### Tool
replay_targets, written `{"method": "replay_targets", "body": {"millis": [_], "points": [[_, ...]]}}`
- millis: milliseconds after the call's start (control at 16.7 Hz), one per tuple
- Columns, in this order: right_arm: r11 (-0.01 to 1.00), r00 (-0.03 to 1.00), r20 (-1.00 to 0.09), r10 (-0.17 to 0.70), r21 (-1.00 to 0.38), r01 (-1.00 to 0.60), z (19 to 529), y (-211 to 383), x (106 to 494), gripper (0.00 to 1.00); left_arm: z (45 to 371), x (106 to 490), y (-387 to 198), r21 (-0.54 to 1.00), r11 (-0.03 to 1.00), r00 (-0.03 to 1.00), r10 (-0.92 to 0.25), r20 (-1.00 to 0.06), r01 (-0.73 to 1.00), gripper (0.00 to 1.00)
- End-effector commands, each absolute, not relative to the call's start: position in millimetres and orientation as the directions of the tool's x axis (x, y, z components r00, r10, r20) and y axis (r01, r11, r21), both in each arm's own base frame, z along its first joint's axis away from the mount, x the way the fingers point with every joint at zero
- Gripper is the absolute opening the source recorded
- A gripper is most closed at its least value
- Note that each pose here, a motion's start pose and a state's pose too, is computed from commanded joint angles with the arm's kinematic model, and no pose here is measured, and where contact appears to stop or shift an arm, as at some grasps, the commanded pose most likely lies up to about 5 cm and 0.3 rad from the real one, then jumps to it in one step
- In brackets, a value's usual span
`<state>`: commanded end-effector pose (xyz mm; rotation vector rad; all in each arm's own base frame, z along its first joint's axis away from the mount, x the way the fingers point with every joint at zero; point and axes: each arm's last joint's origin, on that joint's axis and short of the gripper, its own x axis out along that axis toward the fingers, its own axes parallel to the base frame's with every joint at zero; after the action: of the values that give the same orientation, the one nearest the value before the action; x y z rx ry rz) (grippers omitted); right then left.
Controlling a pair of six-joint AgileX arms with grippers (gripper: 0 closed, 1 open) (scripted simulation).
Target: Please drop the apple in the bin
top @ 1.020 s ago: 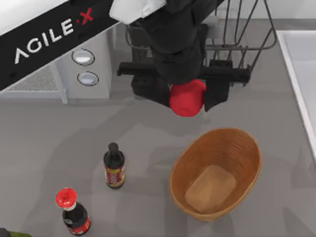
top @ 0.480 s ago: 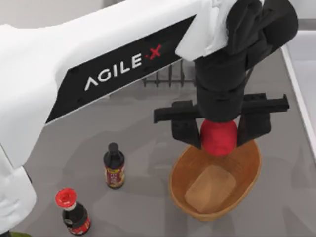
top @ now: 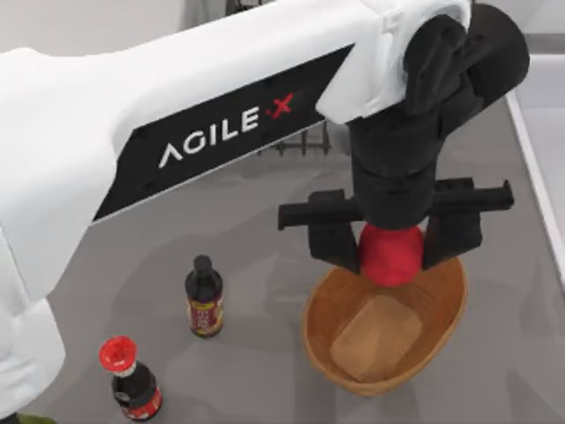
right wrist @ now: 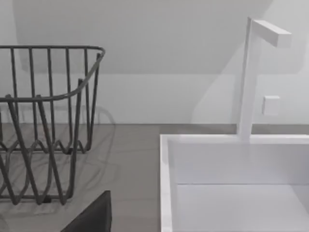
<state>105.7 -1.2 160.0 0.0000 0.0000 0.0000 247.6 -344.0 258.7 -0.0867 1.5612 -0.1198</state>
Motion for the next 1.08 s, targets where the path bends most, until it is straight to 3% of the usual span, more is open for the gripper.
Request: {"method": "replay_targets", "body": {"millis": [420,720,1080], "points": [[1.000,1.000,0.000,0.000,0.000,0.000,160.0,-1.2,105.7,1.00,206.8,246.0,-350.3,-0.132,0.991,0.007,-0.132,-0.991,0.026,0.00],[1.000,1.000,0.000,0.000,0.000,0.000,160.0,-1.2,105.7,1.00,203.6,245.9,-350.2,-0.130,0.991,0.004,-0.130,-0.992,0.024,0.00],[1.000,1.000,0.000,0.000,0.000,0.000,160.0,-1.2,105.7,1.00,203.6,245.9,-350.2,-0.130,0.991,0.004,-0.130,-0.992,0.024,0.45]]}}
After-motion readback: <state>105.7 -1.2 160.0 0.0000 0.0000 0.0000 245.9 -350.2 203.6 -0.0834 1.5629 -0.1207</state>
